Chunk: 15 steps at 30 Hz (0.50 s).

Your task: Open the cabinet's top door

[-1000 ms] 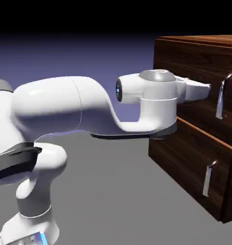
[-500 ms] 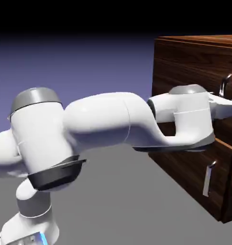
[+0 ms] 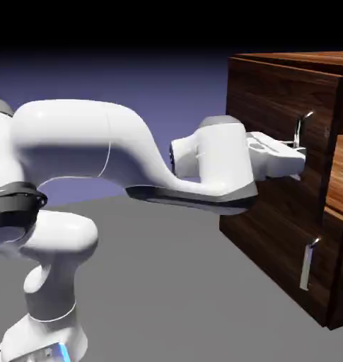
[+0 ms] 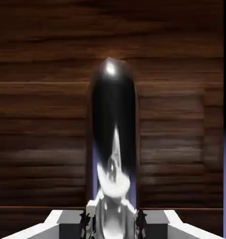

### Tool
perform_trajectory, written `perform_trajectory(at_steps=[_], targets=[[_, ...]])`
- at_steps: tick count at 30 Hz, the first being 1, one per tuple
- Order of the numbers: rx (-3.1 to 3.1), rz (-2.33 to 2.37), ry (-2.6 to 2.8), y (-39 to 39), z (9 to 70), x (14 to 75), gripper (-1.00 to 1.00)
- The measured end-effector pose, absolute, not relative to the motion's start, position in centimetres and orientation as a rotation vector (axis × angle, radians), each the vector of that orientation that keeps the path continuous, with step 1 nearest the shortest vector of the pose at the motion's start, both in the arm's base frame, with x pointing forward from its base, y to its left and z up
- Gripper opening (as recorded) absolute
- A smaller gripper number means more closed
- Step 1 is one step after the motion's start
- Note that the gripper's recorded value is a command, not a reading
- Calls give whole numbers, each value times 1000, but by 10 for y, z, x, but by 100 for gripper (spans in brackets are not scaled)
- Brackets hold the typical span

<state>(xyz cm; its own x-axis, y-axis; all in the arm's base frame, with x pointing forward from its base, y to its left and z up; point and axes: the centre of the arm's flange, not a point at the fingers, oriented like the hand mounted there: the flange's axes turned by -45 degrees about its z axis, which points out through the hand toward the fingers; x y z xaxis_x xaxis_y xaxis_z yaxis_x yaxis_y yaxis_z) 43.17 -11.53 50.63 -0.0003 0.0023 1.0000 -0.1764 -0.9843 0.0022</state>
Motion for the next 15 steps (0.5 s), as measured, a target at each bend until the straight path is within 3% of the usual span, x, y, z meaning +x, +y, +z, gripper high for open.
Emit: perform_trajectory(at_steps=[15], targets=[[2012, 2012, -385, -58, 506, 342, -100]])
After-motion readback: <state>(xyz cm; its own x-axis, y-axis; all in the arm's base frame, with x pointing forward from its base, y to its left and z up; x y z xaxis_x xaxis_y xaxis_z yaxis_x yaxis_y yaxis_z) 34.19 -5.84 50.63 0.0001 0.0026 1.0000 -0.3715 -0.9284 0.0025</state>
